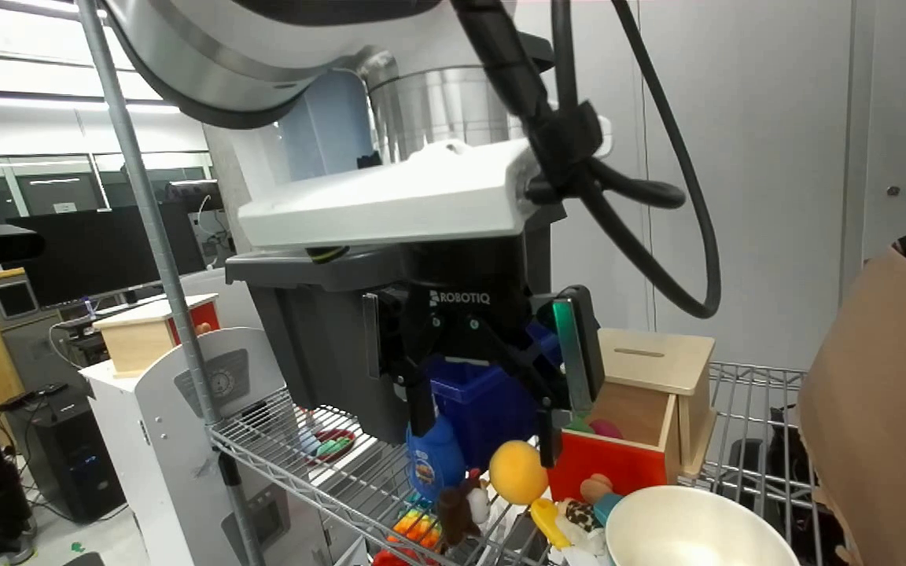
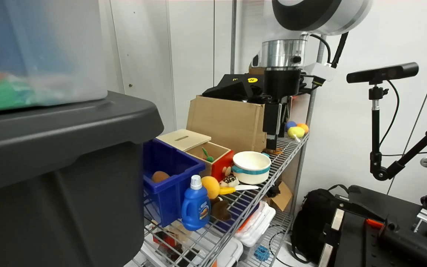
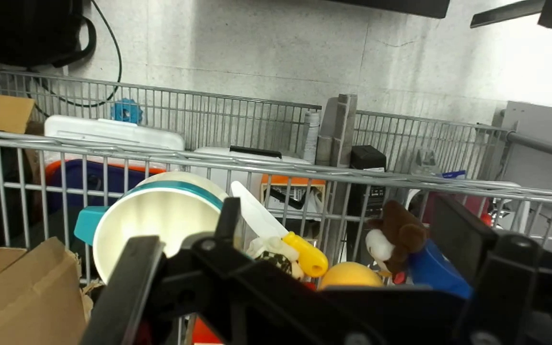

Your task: Pick up the animal plush toy and put it in the bowl

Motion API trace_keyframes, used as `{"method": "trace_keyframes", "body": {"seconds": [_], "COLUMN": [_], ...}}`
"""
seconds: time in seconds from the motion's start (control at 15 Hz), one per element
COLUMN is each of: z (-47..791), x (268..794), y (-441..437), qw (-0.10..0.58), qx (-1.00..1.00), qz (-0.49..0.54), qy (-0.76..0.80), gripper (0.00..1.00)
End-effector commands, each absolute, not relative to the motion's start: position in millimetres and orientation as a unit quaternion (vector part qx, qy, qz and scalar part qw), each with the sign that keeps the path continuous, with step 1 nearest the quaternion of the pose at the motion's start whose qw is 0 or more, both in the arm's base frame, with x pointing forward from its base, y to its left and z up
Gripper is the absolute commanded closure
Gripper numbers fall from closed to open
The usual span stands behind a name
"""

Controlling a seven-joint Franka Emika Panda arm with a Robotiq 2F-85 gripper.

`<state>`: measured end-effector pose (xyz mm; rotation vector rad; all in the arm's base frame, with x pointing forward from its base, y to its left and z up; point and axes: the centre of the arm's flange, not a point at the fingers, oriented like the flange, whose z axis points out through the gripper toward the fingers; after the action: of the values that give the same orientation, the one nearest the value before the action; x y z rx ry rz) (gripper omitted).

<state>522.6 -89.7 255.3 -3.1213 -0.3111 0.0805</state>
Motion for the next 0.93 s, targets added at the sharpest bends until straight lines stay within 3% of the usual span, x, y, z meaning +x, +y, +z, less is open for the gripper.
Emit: {"method": "trace_keyframes", "body": {"seconds": [0.0,0.87], "z": [249.1,216.3], "x": [546.7,596.5], "y": [-93.1,-72.6], "qw": [-0.012,-0.016], "qx": [-0.994,-0.991], "qz": [0.042,0.085], "qy": [-0.098,-0.101], "gripper": [0.0,0.0]}}
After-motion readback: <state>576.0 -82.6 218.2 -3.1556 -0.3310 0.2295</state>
